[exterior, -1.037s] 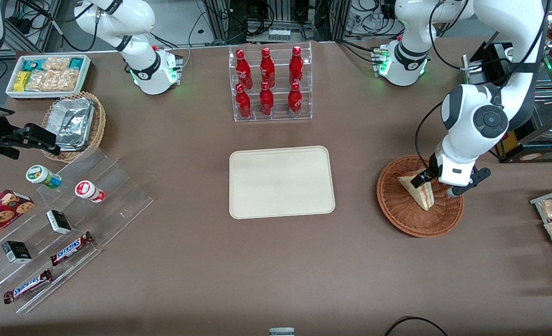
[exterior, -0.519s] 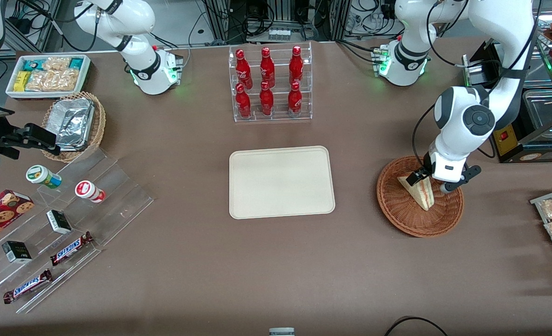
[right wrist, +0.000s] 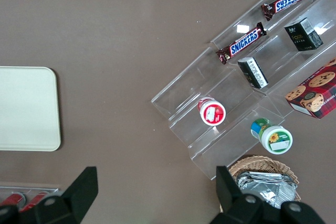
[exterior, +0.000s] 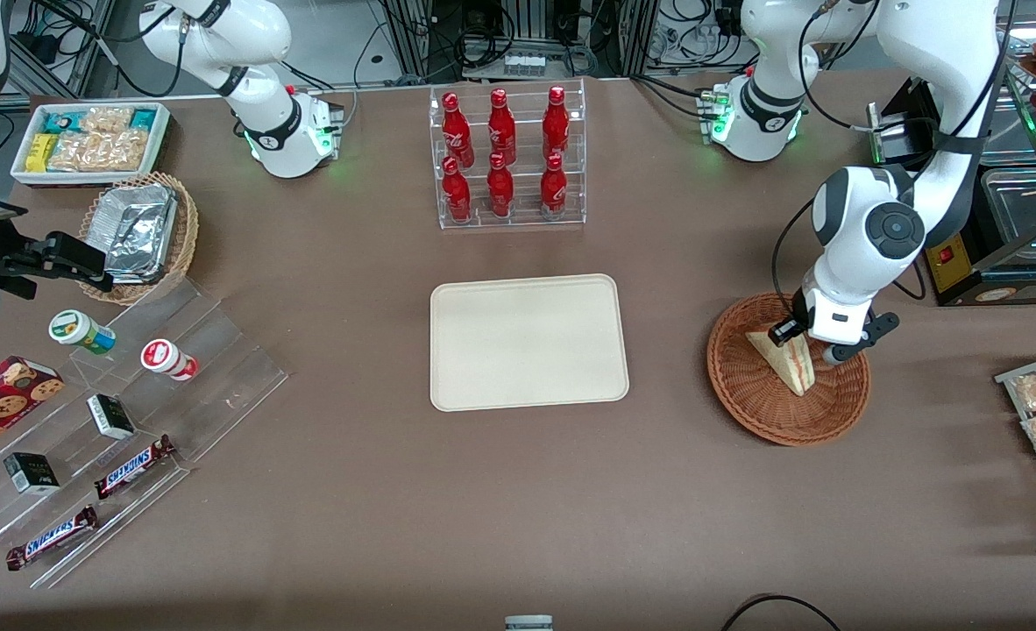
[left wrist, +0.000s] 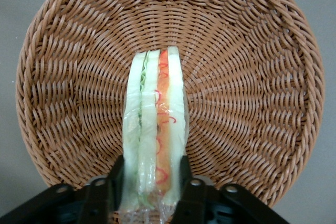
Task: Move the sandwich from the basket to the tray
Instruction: 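Close the left gripper on the wrapped sandwich's crust edge, then lift the sandwich and carry it with the left gripper over the cream tray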
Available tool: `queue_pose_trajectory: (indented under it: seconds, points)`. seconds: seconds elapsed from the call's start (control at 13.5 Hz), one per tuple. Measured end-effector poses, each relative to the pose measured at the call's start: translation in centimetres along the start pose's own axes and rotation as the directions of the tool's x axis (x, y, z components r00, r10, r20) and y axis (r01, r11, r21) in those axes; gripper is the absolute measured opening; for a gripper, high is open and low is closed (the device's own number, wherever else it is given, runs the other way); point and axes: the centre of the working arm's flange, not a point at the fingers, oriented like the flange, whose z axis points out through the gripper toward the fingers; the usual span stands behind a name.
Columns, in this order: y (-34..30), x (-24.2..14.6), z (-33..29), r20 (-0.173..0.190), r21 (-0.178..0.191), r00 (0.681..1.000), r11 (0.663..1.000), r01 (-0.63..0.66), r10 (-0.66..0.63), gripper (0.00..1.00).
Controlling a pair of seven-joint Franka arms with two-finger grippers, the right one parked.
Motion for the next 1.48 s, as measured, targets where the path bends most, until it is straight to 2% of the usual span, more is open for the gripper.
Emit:
queue_pose_trajectory:
  seconds: [0.22, 0.3, 0.44, 0.52, 0.67, 0.81, 0.96, 1.11, 1.26, 1.48]
  points:
    - [0.5, 0.8, -1.6, -0.024, -0.014, 1.000, 1.000, 0.001, -0.001, 0.27]
    - [0.7, 1.2, -3.3, -0.017, 0.001, 1.000, 1.000, -0.006, 0.006, 0.25]
    - [0.9, 1.9, -8.5, 0.050, 0.076, 0.998, 0.996, -0.038, 0.035, 0.15]
    - [1.4, 2.2, -12.1, 0.073, 0.102, 0.996, 0.993, -0.052, 0.045, 0.14]
    - [3.5, 1.7, -18.5, 0.086, 0.121, 0.993, 0.988, -0.091, 0.081, 0.14]
    - [7.0, -0.6, -21.8, 0.078, 0.114, 0.985, 0.981, -0.160, 0.152, 0.14]
    - [10.9, -3.5, -22.4, 0.071, 0.098, 0.969, 0.965, -0.242, 0.236, 0.14]
    - [15.5, -6.5, -22.2, 0.078, 0.077, 0.943, 0.941, -0.328, 0.323, 0.14]
    - [20.7, -9.7, -21.3, 0.098, 0.045, 0.924, 0.926, -0.374, 0.369, 0.14]
    - [26.5, -13.5, -17.9, 0.145, 0.035, 0.898, 0.905, -0.424, 0.415, 0.14]
